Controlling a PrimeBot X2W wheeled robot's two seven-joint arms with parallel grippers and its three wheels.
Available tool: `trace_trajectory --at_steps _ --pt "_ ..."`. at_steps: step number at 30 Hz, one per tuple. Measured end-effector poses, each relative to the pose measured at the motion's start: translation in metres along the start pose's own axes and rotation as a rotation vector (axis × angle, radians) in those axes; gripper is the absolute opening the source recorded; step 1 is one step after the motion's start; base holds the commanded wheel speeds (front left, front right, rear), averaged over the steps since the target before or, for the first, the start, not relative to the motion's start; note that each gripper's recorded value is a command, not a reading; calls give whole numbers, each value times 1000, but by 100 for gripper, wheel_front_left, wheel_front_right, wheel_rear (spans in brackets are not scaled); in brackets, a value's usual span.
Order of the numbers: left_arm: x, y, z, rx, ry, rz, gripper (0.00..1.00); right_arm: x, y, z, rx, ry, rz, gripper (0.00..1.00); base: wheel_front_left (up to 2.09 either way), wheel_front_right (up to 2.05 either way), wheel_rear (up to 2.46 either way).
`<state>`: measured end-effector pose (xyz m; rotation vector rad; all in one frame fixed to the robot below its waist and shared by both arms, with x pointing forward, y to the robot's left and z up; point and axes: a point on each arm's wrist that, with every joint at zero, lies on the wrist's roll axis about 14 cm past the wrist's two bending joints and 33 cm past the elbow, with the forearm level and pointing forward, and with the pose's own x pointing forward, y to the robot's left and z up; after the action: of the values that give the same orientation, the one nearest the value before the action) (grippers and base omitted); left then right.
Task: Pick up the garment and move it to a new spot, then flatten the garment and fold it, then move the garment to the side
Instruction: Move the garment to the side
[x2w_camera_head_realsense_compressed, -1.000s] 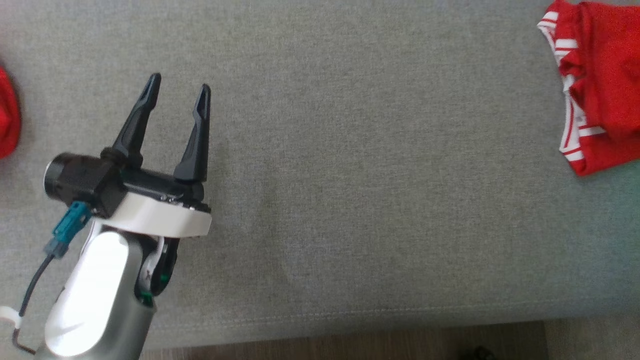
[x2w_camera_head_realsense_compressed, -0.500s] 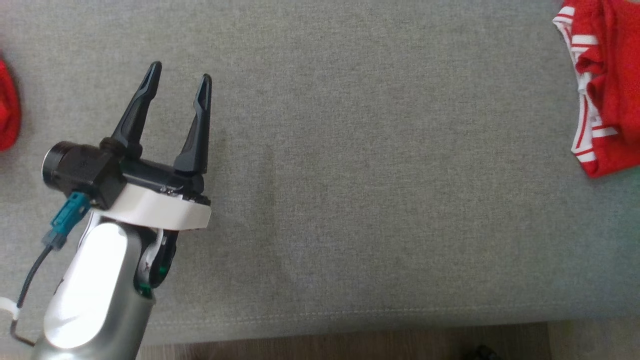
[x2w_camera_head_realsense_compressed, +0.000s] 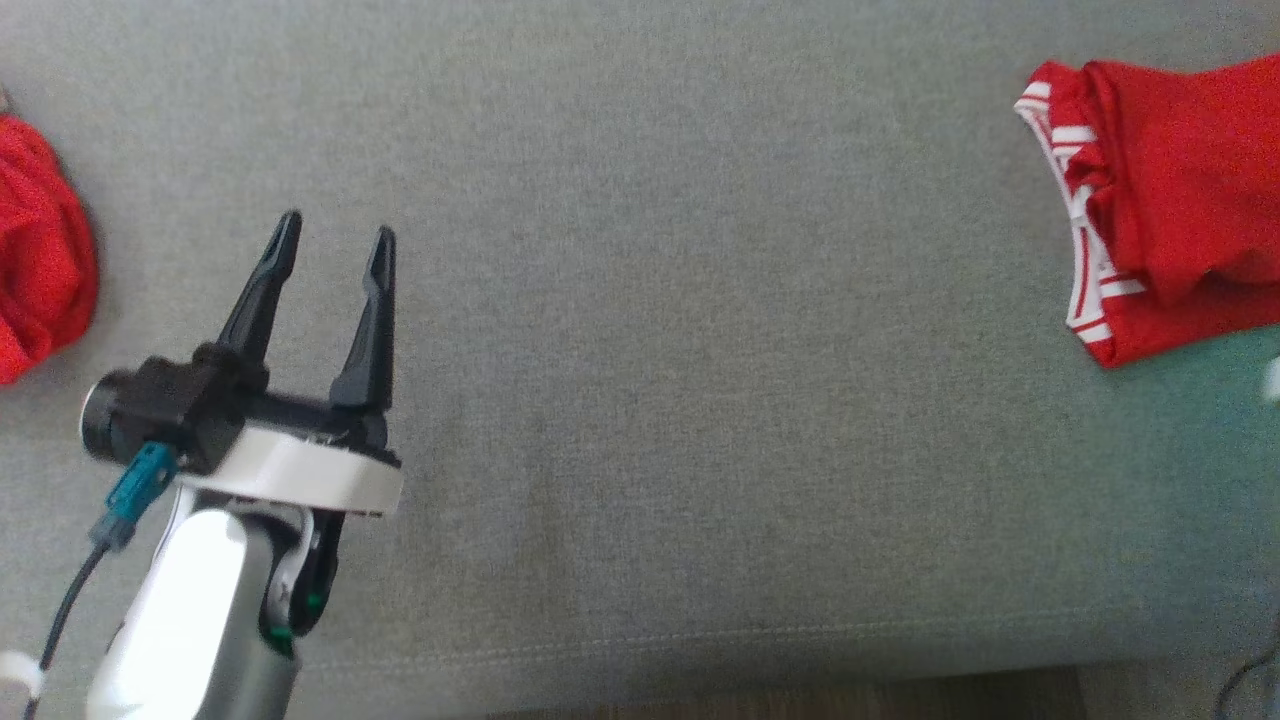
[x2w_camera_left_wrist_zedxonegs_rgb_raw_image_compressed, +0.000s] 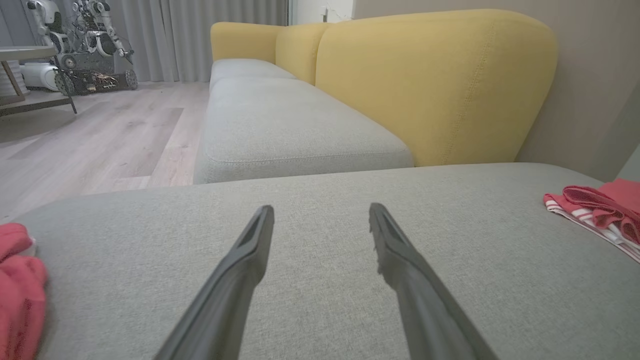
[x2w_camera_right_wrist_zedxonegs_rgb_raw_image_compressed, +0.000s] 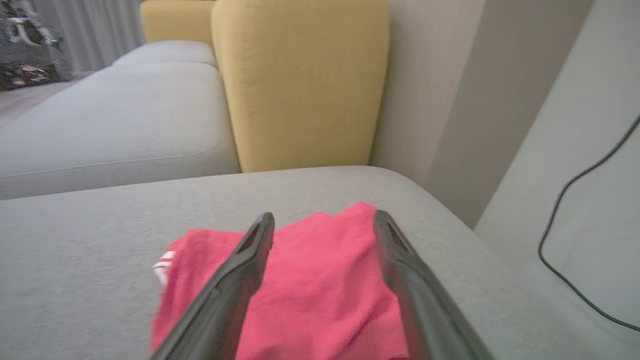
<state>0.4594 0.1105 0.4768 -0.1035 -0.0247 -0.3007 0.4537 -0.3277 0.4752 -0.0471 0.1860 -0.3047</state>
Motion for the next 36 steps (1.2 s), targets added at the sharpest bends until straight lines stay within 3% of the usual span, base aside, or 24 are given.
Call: trace_trajectory --at_steps 9,17,36 --pt "-34 9 16 15 -11 66 100 -50 91 12 56 -55 259 100 0 0 0" --pt "-58 22 30 32 -30 131 100 -74 139 22 91 -90 403 100 0 0 0" --pt "-113 22 37 45 -15 198 100 -122 142 18 144 -83 455 100 0 0 0"
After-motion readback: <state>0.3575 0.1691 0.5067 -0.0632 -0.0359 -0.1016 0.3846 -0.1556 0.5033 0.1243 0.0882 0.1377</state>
